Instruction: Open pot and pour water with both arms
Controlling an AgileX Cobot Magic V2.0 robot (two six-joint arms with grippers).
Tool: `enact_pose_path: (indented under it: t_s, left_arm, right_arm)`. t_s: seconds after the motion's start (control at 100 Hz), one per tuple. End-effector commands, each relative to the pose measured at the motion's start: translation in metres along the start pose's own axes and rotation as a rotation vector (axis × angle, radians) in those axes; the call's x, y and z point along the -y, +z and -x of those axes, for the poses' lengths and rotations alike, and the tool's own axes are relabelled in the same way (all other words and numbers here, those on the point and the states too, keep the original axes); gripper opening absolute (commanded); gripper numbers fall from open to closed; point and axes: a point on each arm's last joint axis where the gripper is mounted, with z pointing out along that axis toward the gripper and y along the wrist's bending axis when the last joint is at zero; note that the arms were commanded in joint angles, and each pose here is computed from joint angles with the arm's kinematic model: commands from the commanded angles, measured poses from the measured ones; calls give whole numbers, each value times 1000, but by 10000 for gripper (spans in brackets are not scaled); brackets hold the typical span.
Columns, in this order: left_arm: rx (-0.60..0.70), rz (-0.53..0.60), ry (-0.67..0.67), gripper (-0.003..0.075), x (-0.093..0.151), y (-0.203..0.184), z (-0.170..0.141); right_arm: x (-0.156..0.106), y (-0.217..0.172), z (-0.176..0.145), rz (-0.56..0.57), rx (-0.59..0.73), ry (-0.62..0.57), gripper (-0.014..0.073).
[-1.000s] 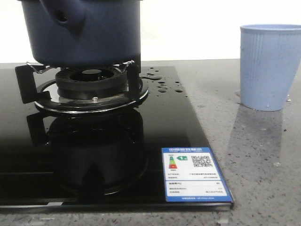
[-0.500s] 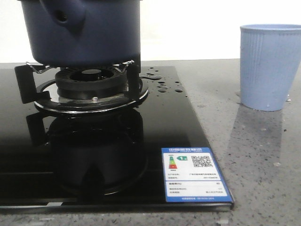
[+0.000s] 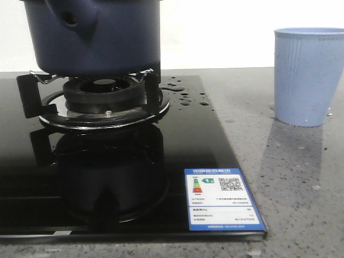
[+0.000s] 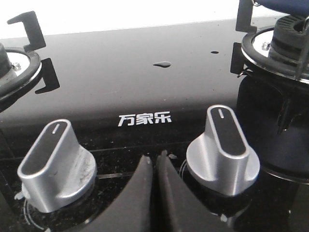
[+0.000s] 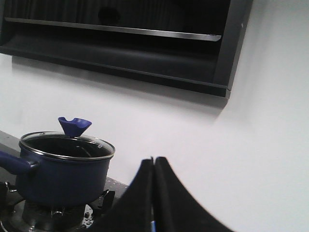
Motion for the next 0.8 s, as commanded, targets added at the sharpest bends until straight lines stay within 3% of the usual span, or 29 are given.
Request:
enact_pose_path:
  t_s: [0.0,0.79]
  left_arm:
    - [37,10,-16,-19,0,2,-7]
    - [37,10,-16,-19,0,2,-7]
  right_arm:
    - [3,1,7,-26,11,-11,-66]
    - [2,2,-4,-30,-22,-9,-66]
